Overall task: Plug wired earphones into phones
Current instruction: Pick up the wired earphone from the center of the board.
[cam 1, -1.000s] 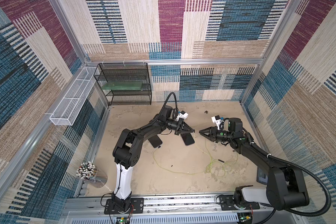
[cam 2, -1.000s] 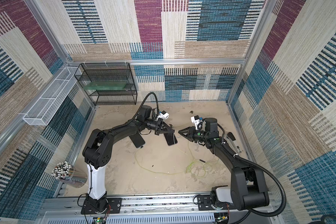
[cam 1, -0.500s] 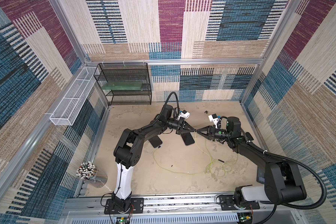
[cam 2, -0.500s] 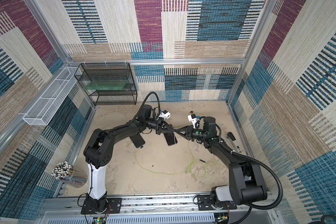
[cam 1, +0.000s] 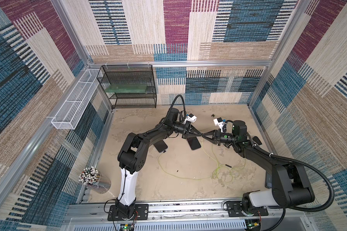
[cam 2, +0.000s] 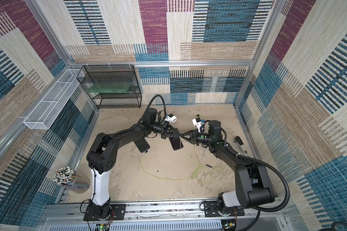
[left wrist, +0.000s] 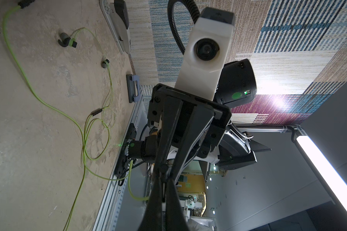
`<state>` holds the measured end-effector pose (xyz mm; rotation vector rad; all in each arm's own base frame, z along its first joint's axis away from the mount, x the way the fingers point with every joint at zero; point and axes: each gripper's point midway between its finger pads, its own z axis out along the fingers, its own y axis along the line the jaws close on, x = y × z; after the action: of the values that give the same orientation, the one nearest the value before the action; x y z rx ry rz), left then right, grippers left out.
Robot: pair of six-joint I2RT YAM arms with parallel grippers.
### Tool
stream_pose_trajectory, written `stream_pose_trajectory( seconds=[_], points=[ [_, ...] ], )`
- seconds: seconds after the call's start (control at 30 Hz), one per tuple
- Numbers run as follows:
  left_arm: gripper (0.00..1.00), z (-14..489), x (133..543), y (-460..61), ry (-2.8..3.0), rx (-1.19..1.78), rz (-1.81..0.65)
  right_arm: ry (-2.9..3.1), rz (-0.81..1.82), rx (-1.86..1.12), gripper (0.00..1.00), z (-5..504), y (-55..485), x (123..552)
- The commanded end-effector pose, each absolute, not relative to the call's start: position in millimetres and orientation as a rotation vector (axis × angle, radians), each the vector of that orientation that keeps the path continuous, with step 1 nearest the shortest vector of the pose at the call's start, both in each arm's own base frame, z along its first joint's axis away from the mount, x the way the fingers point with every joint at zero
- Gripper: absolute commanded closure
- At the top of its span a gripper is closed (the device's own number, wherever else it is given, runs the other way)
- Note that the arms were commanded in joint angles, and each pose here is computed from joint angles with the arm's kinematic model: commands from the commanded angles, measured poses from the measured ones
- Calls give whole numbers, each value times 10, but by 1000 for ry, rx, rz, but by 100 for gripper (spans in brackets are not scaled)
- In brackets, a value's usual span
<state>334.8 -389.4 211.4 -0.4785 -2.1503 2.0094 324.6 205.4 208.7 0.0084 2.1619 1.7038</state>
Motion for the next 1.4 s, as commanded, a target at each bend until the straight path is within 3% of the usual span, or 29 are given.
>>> stream_pose_trajectory(
  seconds=[0.0,0.1,0.27,0.4,0.63,1.37],
  points=[
    [100,2169,3300,-3906,-2127,-534,2027,2114,1702,-31,83,2173,2066,3277],
    [100,2175,3283,-3911,-2123,-541,2026,2114,1696,-26,84,2164,2063,3287],
    [100,2164,3283,-3908,-2138,-536,2018,2108,1685,-22,94,2168,2053,3303],
    [100,2151,3288,-3907,-2157,-540,2004,2112,1667,-15,95,2146,2024,3308],
    [100,2190,3250,-3882,-2167,-584,1983,2083,1677,2,81,2173,1977,3307],
    [100,2181,3294,-3911,-2194,-574,1976,2089,1714,-7,81,2167,2035,3273]
  ],
)
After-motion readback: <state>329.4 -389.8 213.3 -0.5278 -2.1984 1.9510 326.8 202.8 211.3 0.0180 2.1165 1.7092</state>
